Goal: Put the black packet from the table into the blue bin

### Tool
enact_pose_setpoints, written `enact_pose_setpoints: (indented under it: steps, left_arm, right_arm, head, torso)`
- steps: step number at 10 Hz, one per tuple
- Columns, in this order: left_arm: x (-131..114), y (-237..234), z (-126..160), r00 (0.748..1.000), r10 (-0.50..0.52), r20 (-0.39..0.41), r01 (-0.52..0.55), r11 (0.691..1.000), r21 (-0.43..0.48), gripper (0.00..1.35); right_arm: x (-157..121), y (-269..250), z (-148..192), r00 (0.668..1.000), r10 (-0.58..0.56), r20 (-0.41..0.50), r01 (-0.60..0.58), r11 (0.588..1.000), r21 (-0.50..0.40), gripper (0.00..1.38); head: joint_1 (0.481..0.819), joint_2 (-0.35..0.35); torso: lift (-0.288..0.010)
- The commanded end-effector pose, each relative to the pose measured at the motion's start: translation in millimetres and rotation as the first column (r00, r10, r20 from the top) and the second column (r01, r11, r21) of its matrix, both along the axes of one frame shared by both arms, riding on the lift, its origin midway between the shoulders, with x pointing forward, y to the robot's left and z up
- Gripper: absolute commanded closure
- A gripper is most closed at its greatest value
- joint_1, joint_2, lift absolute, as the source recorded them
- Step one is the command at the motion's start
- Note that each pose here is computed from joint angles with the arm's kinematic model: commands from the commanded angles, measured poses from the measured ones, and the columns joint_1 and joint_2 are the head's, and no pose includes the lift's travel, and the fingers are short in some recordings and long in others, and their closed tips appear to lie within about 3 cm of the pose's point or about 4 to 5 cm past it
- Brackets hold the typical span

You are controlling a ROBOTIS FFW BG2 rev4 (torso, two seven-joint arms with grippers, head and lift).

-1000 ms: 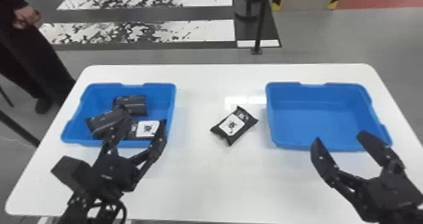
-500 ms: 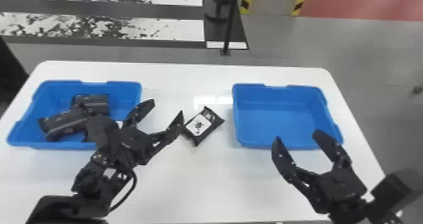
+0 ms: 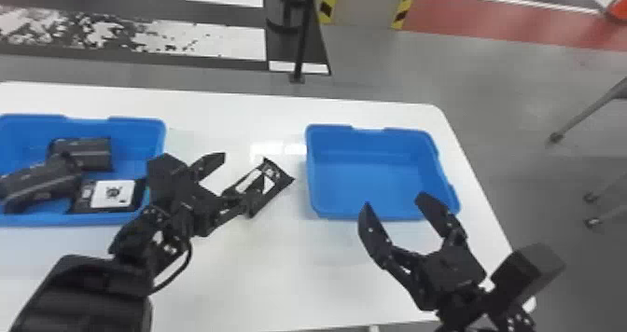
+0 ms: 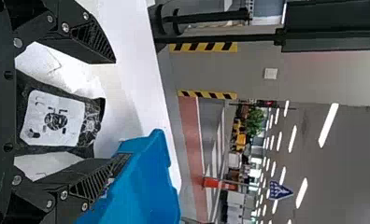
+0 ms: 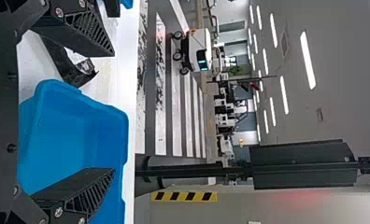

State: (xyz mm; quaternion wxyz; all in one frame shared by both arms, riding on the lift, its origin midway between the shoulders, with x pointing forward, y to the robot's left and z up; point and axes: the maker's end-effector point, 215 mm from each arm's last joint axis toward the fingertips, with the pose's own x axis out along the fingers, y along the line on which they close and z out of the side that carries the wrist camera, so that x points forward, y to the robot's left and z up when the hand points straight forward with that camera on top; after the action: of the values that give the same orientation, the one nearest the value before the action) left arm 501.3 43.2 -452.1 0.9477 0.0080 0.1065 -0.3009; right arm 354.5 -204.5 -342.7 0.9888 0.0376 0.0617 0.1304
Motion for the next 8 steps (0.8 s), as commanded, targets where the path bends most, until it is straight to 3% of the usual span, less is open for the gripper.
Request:
enact_pose_setpoints:
  steps: [1, 5, 8]
  left_arm:
    - [6.1, -21.1, -14.9, 0.999, -0.043, -0.018, 0.044, 0.998, 0.040, 0.29]
    - [8.1, -27.1, -48.6, 0.996, -0.048, -0.077, 0.057, 0.992, 0.116, 0.28]
    - [12.8, -7.2, -63.9, 0.997, 0.001, -0.082, 0.015, 0.982, 0.187, 0.28]
  right_arm:
    - [0.5, 1.2, -0.2, 1.000, 0.002, 0.000, -0.002, 1.000, 0.001, 0.14]
    - [0.0, 0.9, -2.3, 1.000, 0.001, -0.004, -0.001, 1.000, 0.009, 0.14]
    - [-0.8, 0.9, -2.9, 1.000, 0.001, -0.007, -0.001, 1.000, 0.014, 0.14]
  head:
    - [0.695, -0.205]
    - [0.695, -0.246]
    - [0.695, -0.217]
  torso:
    - [-0.110]
    - [-0.110]
    - [-0.110]
